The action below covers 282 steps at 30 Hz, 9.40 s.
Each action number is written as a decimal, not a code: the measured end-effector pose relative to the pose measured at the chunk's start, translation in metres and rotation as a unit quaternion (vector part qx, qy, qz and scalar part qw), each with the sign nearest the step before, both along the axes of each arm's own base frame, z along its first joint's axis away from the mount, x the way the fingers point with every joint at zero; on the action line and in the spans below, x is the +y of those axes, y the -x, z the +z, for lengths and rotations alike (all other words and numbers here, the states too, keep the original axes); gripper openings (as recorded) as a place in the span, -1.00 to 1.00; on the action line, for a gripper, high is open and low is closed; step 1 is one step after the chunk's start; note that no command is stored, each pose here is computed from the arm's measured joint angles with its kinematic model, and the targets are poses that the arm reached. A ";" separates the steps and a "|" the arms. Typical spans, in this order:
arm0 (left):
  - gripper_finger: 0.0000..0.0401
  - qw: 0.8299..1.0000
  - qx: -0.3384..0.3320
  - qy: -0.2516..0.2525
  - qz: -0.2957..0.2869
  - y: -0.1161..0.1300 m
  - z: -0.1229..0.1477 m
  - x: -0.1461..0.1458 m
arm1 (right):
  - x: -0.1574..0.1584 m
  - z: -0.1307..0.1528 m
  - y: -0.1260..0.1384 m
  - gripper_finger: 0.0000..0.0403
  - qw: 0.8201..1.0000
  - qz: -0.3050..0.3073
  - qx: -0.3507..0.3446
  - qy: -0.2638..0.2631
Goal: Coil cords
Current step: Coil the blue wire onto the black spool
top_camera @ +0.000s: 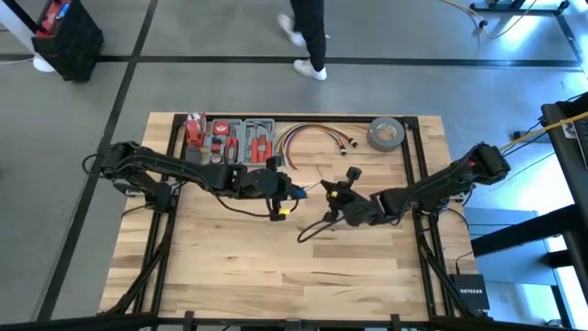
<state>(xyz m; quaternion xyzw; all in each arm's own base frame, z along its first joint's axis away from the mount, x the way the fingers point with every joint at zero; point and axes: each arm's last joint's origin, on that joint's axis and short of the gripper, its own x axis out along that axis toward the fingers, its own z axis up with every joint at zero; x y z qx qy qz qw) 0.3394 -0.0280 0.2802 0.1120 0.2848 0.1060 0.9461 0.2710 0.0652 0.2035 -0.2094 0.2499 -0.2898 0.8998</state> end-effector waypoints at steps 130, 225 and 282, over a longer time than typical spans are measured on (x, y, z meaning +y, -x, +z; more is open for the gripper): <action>-1.00 0.995 -0.035 0.040 0.081 -0.025 -0.023 0.034 | -0.005 0.011 -0.046 -0.96 0.963 0.139 -0.113 -0.199; -1.00 0.995 -0.087 0.042 0.006 -0.030 -0.010 0.017 | 0.002 0.007 -0.031 -0.29 0.976 0.102 -0.038 -0.189; -1.00 0.991 -0.129 0.029 -0.001 -0.043 -0.016 0.016 | 0.015 -0.059 -0.015 -0.10 0.946 0.186 -0.155 -0.216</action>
